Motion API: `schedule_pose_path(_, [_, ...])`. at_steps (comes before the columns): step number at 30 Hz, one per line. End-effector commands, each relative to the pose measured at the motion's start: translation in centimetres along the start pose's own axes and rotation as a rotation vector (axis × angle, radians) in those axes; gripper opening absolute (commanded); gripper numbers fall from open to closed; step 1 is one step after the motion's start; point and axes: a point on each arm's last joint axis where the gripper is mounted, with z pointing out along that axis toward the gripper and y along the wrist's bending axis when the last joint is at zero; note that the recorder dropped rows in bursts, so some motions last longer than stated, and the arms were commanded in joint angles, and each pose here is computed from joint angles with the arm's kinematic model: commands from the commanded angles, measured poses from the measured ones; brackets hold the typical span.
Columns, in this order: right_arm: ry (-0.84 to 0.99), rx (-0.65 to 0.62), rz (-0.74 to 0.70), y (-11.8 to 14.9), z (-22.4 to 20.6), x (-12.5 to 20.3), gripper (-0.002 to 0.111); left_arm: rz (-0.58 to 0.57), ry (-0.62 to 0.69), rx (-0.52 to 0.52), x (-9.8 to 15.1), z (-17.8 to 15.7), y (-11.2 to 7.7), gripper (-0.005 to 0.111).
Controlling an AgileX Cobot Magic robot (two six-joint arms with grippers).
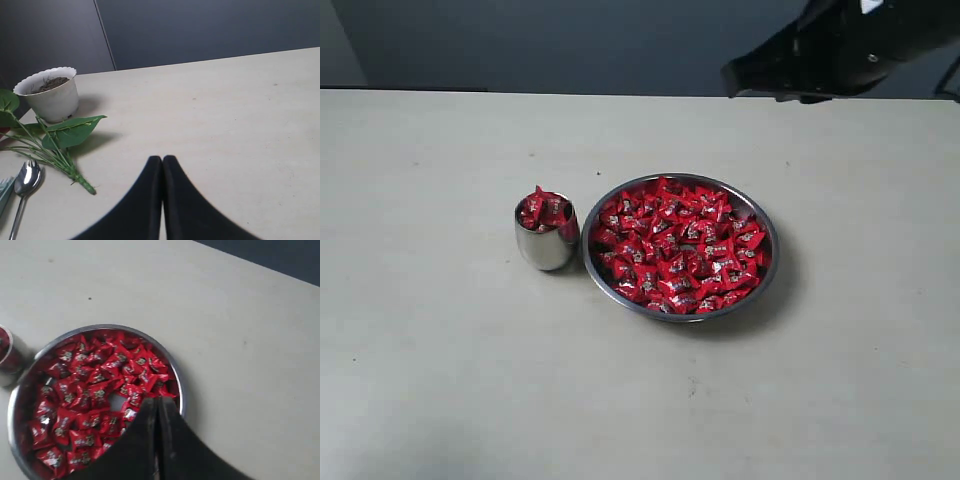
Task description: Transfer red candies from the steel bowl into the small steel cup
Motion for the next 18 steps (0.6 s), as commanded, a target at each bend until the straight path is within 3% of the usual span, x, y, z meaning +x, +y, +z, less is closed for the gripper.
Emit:
schedule_pose_path(1, [-0.085,0.052,0.086,-3.1,0.1,2.0,0.000,-0.002,-0.009,0.001,0.0,0.0,0.0,0.000])
schedule_pose_path(9, [-0.200,0.175,0.171,-8.0,-0.3,5.4,0.000,-0.002,-0.009,0.001,0.0,0.0,0.0,0.000])
schedule_pose_path(18, [-0.237,0.352,0.319,-12.5,-3.6,9.3,0.000,-0.002,-0.009,0.001,0.0,0.0,0.0,0.000])
